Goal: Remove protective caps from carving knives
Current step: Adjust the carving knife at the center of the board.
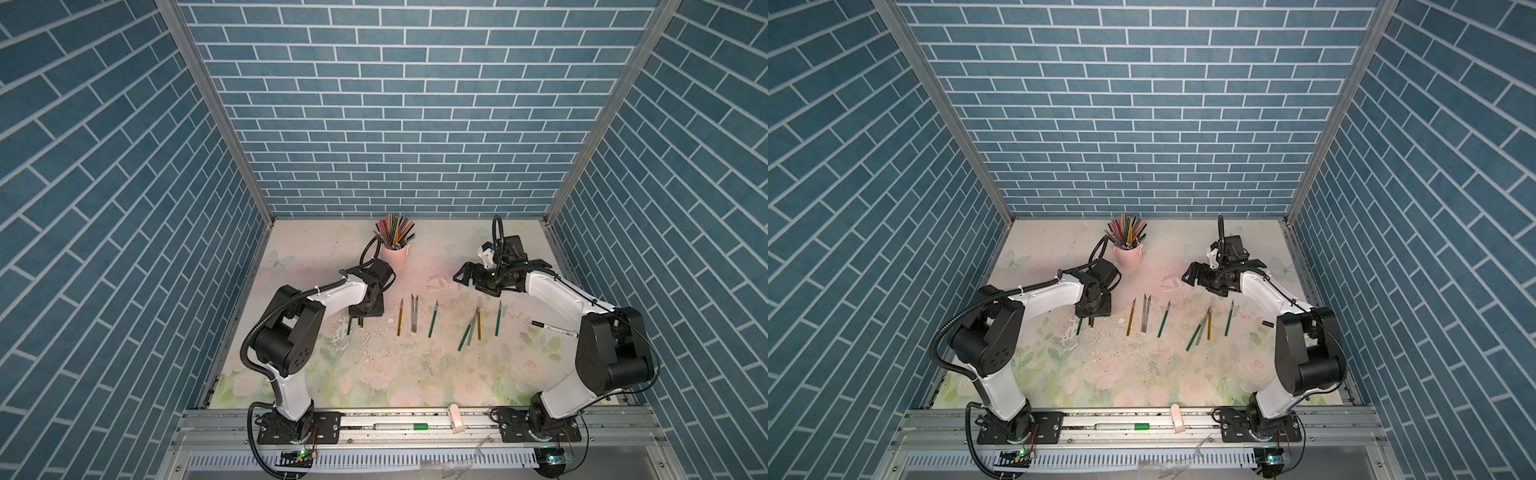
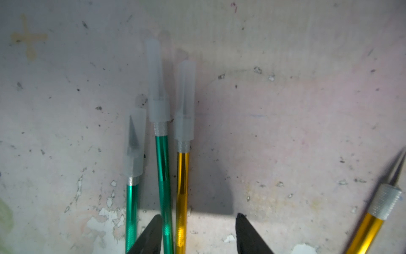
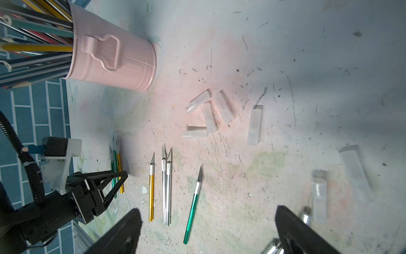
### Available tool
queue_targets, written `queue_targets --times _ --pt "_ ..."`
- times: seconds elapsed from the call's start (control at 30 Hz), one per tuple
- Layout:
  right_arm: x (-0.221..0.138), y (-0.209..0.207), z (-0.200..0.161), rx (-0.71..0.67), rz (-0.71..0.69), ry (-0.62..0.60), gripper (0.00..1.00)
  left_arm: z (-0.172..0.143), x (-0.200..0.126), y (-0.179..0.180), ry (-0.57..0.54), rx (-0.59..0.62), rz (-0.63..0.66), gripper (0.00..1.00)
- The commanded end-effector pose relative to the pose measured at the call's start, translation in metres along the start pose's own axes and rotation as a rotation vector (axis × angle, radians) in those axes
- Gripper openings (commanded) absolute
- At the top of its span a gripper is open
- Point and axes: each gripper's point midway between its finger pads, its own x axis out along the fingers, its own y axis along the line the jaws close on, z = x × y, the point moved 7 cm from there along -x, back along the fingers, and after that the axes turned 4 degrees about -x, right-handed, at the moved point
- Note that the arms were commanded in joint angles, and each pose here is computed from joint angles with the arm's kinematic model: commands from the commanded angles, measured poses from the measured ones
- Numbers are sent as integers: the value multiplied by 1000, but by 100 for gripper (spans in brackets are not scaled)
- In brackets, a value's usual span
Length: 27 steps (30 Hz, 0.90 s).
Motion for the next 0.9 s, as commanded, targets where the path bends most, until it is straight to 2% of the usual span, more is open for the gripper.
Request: queue_targets --times 0.0,0.43,0.7,0.87 --pt "0 -3 -4 -15 8 12 96 5 3 -2 -5 -7 -5 53" --pt "0 -7 -4 -4 7 8 96 8 -2 -3 -11 -8 -16 50" --pt "0 -8 -4 -2 11 6 95 13 -20 -5 -41 -27 -59 53" --pt "0 -8 -4 0 14 4 95 14 -20 -6 -42 -24 -58 56"
